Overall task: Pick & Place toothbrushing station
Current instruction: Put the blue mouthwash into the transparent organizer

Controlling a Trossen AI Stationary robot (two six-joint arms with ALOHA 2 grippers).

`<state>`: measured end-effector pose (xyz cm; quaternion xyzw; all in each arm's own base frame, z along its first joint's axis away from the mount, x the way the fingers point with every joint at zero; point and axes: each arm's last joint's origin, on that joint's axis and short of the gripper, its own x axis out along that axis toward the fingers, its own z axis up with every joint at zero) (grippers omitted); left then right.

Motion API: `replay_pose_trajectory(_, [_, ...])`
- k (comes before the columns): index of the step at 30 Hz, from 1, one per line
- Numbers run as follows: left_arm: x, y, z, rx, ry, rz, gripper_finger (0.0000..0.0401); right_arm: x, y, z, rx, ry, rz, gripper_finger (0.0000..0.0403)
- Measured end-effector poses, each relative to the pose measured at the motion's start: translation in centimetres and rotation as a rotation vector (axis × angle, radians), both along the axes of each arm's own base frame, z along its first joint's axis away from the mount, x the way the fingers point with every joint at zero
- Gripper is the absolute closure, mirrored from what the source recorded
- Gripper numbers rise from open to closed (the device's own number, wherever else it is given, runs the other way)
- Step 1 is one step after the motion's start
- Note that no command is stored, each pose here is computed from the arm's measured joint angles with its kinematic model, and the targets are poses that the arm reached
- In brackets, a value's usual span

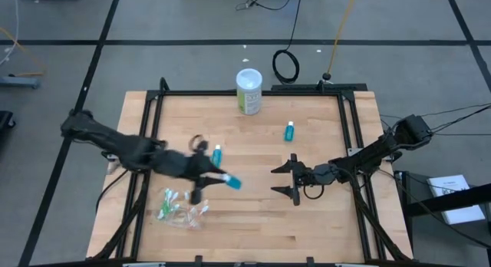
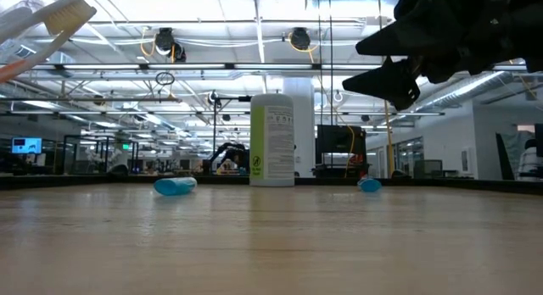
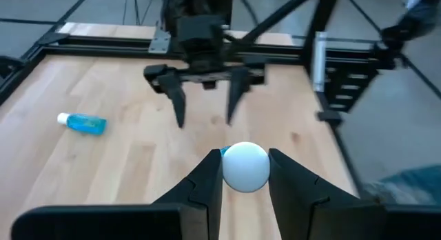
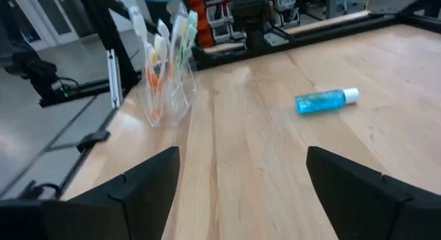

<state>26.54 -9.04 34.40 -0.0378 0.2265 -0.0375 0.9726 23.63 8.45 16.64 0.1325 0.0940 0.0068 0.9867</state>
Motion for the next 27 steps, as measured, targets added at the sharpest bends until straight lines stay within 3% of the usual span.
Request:
replay_pose_trajectory(3, [-3.1, -1.4, 1.6, -0.023, 0.022, 0.000, 0.0308, 0.0, 0.0, 0.1, 0.004, -0.007, 0.001, 0.0098])
replay_pose_trajectory(9, [-9.7, -4.1, 1.9, -0.080, 0.114, 0.047, 0.0308, 0.0, 0.0, 0.0, -0.004, 0.003, 0.002, 0.0099])
replay_pose_trajectory(13, [-13.1, -6.2, 1.4, -0.089, 0.171, -0.031, 0.0308, 0.0, 0.0, 0.0, -0.009, 0.006, 0.003, 0.0101])
replay_pose_trajectory(19, [-15.8, -8.5, 0.8, -0.161, 0.193, -0.065, 0.0308, 0.0, 0.0, -0.1, -0.010, 0.007, 0.003, 0.0101])
replay_pose_trajectory(27, [-16.8, -10.6, -2.7, -0.149, 0.281, 0.063, 0.0308, 0.0, 0.0, -0.1, -0.012, 0.012, 0.001, 0.0104])
